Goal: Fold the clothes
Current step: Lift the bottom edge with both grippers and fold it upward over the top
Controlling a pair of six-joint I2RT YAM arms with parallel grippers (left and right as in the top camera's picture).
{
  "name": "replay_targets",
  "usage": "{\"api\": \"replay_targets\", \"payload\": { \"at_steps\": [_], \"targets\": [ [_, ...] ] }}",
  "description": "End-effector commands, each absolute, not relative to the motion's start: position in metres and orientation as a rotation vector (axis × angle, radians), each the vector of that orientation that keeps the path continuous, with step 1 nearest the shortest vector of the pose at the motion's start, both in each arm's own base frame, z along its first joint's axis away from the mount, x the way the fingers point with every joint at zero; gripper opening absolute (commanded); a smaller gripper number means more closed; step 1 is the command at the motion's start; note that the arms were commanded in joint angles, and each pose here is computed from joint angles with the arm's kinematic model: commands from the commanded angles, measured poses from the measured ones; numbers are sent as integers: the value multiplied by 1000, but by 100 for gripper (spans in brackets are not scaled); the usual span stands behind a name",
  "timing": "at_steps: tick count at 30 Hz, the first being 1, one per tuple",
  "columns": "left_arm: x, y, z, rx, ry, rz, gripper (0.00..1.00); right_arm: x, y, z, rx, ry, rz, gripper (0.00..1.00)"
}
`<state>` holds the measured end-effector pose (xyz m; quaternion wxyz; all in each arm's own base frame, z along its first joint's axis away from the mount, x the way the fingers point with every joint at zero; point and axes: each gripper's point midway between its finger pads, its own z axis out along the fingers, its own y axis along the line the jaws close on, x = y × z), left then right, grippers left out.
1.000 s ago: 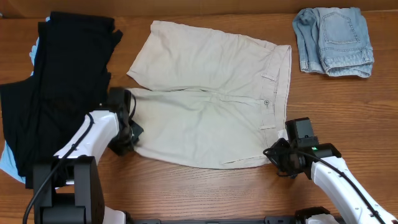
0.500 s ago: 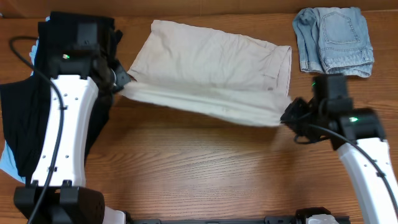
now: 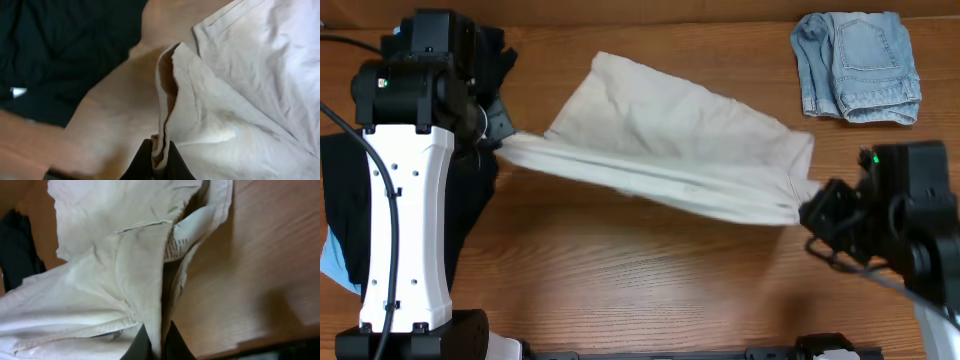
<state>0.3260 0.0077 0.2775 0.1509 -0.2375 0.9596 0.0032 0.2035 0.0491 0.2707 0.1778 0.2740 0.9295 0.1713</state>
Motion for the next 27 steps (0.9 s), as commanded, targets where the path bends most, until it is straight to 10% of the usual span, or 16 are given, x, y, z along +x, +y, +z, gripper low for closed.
{"api": "replay_targets", "payload": {
  "at_steps": [1,13,27],
  "targets": [
    [317,23,284,-671,2754,125,4,186,31,285,800,2562,396,4],
    [350,-22,269,-491,2718,65,4,180,-3,248,1074,2655,189,4],
    [460,-65,145,-483,2691,-14,4,242,-26,158,1179,2677,106,4]
  ]
}}
